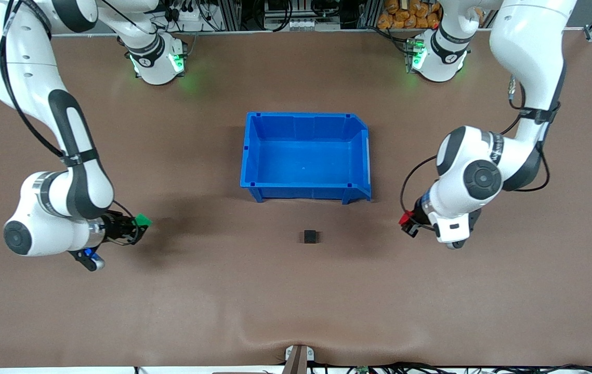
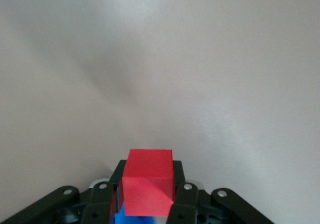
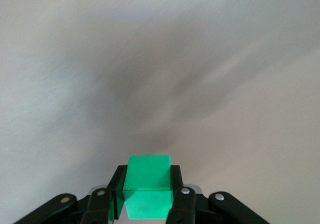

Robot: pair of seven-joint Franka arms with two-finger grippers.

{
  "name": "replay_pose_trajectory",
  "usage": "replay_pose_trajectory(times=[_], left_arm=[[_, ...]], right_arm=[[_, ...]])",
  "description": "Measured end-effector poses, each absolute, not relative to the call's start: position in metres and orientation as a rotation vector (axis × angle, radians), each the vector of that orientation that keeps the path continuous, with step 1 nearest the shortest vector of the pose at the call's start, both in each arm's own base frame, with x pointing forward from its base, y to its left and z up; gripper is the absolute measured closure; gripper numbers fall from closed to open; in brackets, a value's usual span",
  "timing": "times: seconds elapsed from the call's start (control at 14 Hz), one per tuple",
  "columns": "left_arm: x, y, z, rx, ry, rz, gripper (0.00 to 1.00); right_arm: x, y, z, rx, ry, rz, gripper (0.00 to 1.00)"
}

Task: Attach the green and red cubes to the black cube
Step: 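Carry the green cube and the red cube toward the black cube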

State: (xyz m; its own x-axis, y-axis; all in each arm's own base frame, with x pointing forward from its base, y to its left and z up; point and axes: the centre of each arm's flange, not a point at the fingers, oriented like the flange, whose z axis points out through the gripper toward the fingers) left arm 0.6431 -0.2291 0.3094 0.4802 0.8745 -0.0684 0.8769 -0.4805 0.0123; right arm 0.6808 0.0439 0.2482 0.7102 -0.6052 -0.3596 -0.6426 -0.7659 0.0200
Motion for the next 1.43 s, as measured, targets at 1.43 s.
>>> replay_pose_trajectory(times=[1.43], left_arm=[[0.630,-0.368,0.198,2.245,2.147,-0.321,0.60]], right_arm=[[0.692,0.247,0.242,-2.369,1.708,0.296,0.60]])
